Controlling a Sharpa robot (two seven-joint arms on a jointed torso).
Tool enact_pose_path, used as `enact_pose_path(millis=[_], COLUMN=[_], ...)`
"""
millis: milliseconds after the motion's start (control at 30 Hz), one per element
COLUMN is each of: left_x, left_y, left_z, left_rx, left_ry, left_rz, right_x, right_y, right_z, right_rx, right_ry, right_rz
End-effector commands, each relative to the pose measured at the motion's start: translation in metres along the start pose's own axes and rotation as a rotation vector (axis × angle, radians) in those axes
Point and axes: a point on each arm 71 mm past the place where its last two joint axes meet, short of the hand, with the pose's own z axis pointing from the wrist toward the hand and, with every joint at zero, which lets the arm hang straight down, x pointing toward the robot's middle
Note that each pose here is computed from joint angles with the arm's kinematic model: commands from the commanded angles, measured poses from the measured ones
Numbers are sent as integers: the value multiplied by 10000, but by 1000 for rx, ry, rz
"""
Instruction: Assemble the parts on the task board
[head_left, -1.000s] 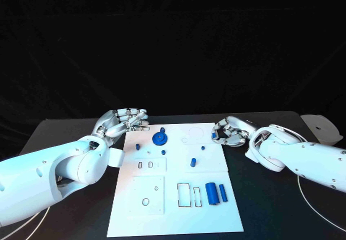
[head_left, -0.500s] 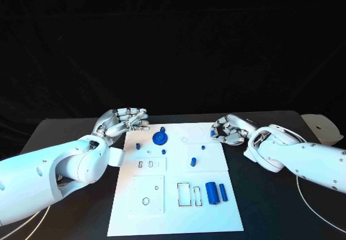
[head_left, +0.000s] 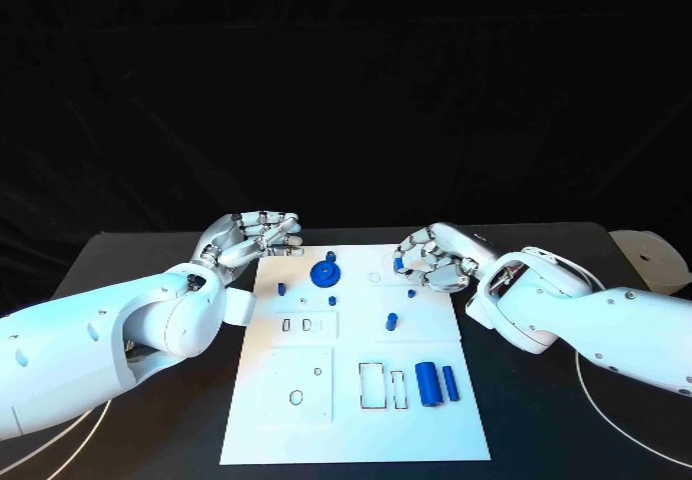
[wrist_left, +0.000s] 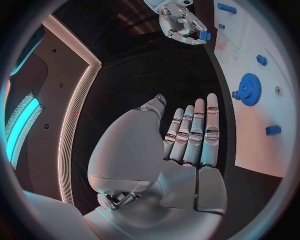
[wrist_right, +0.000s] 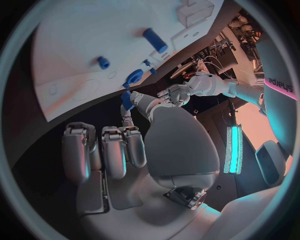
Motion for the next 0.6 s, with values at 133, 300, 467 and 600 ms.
enact_pose_path(millis=[133,300,467,600], left_x=[-5,-23,-25,-24], left_y=[40,78,99,106], left_z=[56,92,115,123], left_rx=[-1,-7,-11,-12], left_ry=[6,-3,-6,-7], left_rz=[-14,-15,-16,-16], right_x=[304,546,730,870], right_y=[347,556,659,716], right_z=[83,158,214,250], right_rx=[-14,-51,-72,-83], right_ry=[59,105,133,149], right_rz=[-55,-75,-97,-112])
